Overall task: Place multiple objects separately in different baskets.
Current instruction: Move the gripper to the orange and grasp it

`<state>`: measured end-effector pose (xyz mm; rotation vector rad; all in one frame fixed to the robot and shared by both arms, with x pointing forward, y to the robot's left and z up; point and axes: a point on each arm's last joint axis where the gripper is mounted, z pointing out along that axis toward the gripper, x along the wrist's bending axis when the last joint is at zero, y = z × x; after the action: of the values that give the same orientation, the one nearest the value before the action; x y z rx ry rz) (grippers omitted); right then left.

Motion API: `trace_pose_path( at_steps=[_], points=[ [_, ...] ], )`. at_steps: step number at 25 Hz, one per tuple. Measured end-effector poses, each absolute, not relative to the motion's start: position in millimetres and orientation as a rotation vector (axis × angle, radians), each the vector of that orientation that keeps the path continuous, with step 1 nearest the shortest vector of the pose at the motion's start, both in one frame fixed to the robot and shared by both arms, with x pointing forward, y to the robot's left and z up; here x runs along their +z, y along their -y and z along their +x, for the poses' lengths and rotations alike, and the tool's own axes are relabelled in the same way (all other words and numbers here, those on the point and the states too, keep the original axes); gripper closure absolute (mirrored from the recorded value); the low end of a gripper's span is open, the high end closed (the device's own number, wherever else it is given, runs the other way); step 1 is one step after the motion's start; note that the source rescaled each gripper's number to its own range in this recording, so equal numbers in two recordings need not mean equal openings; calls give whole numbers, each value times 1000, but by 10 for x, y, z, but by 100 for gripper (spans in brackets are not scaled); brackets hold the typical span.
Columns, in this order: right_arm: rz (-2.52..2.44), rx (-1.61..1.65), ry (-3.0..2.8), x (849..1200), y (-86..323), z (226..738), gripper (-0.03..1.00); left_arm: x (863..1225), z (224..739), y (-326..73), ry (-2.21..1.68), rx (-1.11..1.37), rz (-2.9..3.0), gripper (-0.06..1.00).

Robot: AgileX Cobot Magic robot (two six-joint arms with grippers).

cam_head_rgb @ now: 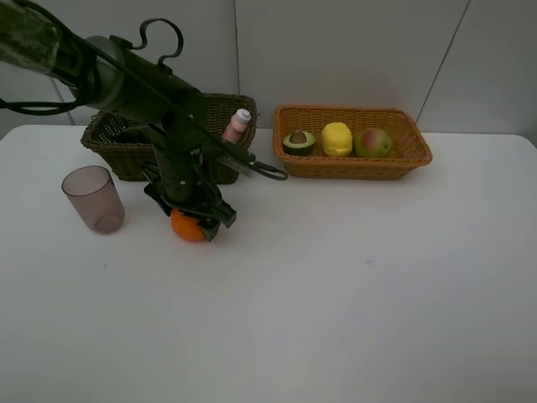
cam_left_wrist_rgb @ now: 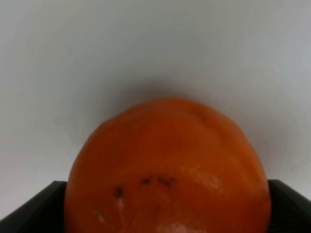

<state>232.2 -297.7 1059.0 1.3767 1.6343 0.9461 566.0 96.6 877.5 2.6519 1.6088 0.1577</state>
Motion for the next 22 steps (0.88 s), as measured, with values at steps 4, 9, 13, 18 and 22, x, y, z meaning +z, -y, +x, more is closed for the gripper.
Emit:
trace_pose_path(
  at_steps=[4, 9, 13, 18, 22],
  points=[
    [1377, 946, -1634, 10590, 2977, 2322, -3, 8774, 5678, -1002, -1629, 152, 2644, -3],
    [1377, 947, -1635, 10590, 2977, 2322, -3, 8774, 5685, -1025, -1642, 147, 2641, 0],
    [1377, 947, -1635, 10590, 2977, 2322, -3, 8774, 5682, -1023, -1647, 141, 2638, 0],
    [1377, 947, -1635, 10590, 2977, 2322, -3, 8774, 5682, -1023, -1653, 141, 2634, 0],
    [1377, 947, -1635, 10590, 2977, 2322, -3, 8774, 5684, -1028, -1666, 153, 2632, 0]
  ],
)
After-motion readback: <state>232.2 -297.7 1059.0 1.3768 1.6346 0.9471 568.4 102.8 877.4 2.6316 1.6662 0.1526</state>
